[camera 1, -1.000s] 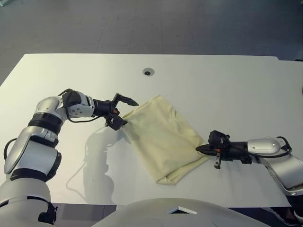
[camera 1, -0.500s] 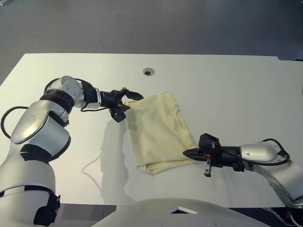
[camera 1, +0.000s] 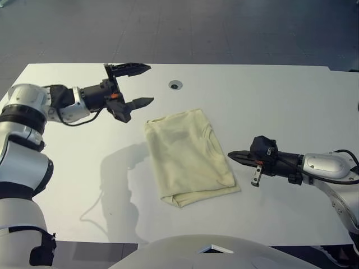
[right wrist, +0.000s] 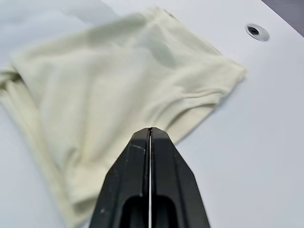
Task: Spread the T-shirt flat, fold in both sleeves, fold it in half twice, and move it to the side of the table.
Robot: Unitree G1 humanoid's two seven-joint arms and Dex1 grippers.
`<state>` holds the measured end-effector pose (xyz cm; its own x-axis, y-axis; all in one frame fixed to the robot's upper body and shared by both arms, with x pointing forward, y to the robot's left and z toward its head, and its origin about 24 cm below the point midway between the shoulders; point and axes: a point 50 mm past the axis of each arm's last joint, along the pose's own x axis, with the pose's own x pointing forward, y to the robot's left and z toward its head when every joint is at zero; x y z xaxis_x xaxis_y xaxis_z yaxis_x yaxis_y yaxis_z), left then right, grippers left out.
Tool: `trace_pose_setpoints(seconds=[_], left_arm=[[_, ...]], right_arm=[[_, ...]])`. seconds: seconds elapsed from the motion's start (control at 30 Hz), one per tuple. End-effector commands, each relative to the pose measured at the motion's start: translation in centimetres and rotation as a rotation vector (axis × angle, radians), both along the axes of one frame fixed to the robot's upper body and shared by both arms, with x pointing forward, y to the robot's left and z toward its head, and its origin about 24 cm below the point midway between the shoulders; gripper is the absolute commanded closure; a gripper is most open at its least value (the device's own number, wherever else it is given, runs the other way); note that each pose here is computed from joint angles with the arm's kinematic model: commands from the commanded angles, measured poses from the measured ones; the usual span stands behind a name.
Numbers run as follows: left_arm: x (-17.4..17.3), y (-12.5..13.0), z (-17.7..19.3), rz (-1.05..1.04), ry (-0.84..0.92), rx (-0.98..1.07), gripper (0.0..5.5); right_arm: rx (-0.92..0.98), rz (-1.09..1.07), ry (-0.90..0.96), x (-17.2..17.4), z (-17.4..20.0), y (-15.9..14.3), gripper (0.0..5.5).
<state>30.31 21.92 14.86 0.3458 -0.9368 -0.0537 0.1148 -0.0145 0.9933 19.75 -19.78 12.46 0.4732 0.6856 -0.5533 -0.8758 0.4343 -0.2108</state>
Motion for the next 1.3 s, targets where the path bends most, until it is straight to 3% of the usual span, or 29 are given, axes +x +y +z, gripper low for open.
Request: trace_pose_setpoints(seconds=[0.03, 0.2, 0.5, 1.13, 1.3], left_arm=[[-5.2, 0.7, -4.6, -0.058, 0.252, -0.024, 0.10], [-11.5, 0.4, -7.0, -0.012, 0.493, -0.082, 0.10], [-15.3, -0.6, -6.5, 0.018, 0.601, -0.060, 0.10], [-15.3, -1.3, -10.7, 0.046, 0.598, 0.249, 0.10], [-15.1, -1.7, -11.4, 0.043, 0.581, 0.274, 0.10]], right_arm=[[-0.065, 0.052, -0.086, -0.3, -0.1, -1.3, 5.04], [-0.242, 0.210, -0.276, -2.0, -0.3, -2.1, 4.21], [-0.369, 0.303, -0.355, -3.6, -2.0, -3.3, 2.86], [-0.383, 0.439, -0.340, -4.7, -5.5, -1.9, 0.17], [-0.396, 0.465, -0.395, -4.6, -6.3, -1.4, 0.13]])
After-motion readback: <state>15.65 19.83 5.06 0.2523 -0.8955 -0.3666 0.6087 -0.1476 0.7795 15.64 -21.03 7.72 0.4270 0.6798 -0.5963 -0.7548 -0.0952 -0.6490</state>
